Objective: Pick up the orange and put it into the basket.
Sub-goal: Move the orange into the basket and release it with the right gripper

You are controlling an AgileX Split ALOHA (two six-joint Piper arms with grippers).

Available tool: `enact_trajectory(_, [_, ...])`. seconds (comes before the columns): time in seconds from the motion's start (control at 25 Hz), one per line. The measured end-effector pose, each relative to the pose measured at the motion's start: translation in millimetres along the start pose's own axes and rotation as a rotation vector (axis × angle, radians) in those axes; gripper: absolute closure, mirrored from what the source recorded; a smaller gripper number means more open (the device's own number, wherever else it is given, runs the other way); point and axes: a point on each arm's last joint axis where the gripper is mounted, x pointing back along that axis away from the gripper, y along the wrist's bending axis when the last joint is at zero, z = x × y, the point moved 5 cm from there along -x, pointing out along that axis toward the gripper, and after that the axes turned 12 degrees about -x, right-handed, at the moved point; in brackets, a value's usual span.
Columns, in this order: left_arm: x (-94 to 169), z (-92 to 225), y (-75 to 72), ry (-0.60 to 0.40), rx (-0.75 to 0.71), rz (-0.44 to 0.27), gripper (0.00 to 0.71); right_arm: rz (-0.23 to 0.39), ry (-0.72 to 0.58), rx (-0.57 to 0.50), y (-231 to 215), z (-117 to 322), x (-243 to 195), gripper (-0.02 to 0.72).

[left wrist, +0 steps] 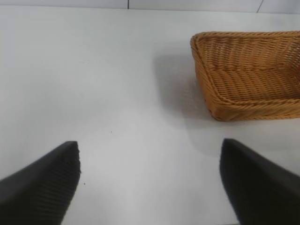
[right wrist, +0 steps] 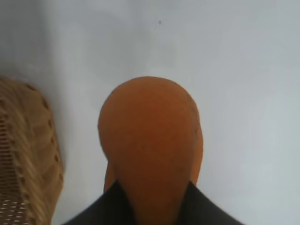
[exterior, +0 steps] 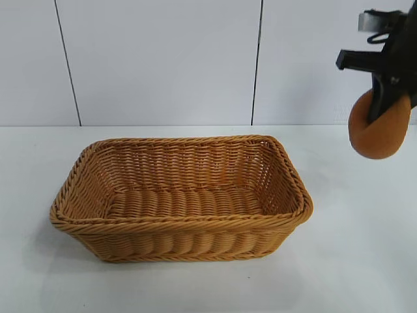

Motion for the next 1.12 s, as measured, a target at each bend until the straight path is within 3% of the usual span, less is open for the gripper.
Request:
enact_trajectory(0.24, [0.0,0.0,0.0,0.000,0.000,0.000,0.128,-0.075,-0.042,0.056,29.1,10.7,24.9,0.652])
enact_trajectory(0.76, [0.0,0.0,0.0,0.000,0.000,0.000,0.128,-0.275,-0.060,0.350,176.5,88.4,16.8,0.652])
enact_trajectory(1.12, [0.0,0.0,0.0,0.000,0.000,0.000,0.128,-0.266,-0.025,0.384,210.9,107.3,-53.5,0.652])
